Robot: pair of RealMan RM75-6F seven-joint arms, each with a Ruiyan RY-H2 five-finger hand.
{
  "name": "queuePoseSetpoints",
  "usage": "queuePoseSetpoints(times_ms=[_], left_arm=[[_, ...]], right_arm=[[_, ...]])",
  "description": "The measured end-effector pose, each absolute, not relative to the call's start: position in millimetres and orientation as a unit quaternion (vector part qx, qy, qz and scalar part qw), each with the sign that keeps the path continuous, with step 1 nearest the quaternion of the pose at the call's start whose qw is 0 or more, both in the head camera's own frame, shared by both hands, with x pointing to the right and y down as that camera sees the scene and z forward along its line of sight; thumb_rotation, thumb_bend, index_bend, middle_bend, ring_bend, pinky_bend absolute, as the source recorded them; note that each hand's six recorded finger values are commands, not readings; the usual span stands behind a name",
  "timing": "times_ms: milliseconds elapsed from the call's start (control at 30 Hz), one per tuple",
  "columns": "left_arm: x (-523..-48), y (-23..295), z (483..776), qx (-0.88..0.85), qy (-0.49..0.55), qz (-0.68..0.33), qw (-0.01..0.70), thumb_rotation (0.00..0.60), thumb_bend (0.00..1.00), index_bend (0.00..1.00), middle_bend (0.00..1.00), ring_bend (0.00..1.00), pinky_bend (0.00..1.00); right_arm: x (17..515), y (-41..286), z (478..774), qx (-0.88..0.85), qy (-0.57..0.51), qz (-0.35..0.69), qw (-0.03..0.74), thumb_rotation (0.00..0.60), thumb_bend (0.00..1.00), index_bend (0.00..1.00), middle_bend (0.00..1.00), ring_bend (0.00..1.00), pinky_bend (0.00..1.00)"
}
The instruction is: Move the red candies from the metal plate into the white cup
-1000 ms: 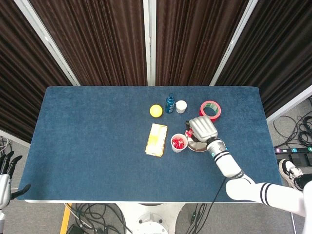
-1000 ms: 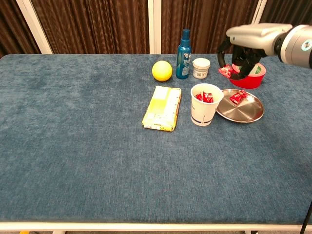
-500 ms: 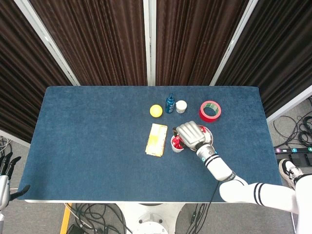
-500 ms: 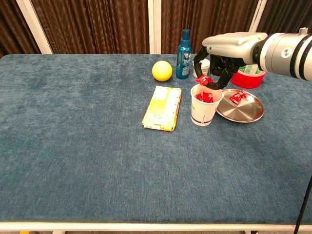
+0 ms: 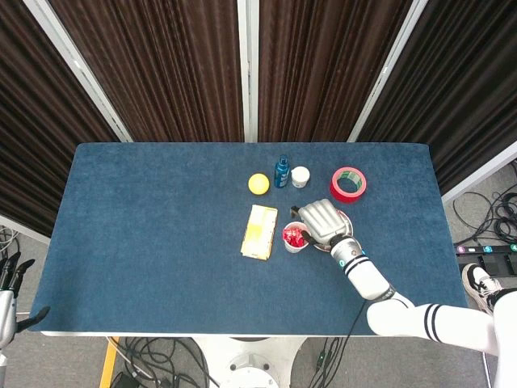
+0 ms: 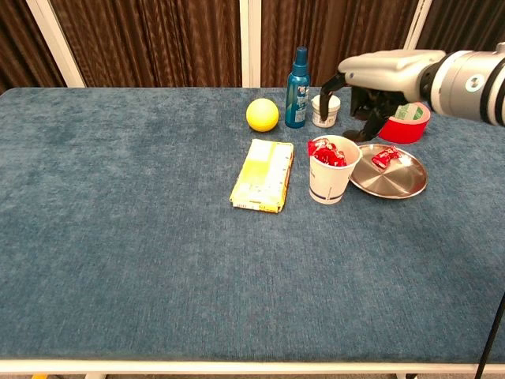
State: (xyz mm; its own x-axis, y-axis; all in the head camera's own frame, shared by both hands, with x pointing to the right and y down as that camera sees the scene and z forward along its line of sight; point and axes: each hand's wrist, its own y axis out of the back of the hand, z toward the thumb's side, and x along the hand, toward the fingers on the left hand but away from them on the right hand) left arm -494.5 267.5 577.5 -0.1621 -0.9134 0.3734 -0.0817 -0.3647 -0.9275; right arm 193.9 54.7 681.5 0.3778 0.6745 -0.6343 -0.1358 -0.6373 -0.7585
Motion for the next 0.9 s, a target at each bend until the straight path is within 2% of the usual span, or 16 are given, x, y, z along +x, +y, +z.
queuePoseSetpoints(times_ms=[67, 167, 500, 900], left_arm=[[-494.5, 267.8, 577.3, -0.552, 0.451, -0.615, 0.338, 0.6, 0.0, 0.22, 0.17, 0.09, 0.16], [-493.8, 268.0, 577.8, -0.553, 0.45, -0.614, 0.338, 0.6, 0.0, 0.22, 0.17, 0.09, 0.16], [-491.2, 266.4, 577.6, -0.554, 0.447, -0.614, 0.341, 0.6, 0.0, 0.22, 0.17, 0.09, 0.16], [-492.9, 266.4, 576.3, -0.55, 0.446, -0.619, 0.34, 0.6, 0.0, 0.22, 0.17, 0.09, 0.16]], right_arm=[[205.2, 50.6, 680.6, -0.727, -0.191, 0.537, 0.383, 0.6, 0.18, 0.34, 0.93, 0.9, 1.0], [223.2, 46.4, 686.0, -0.71, -0.193, 0.559, 0.382, 0.6, 0.14, 0.36, 0.93, 0.9, 1.0], [277.0, 42.4, 725.8, -0.653, -0.176, 0.636, 0.372, 0.6, 0.17, 0.43, 0.93, 0.9, 1.0], [268.5, 39.4, 770.2, -0.637, -0.149, 0.657, 0.374, 0.6, 0.2, 0.43, 0.93, 0.9, 1.0]])
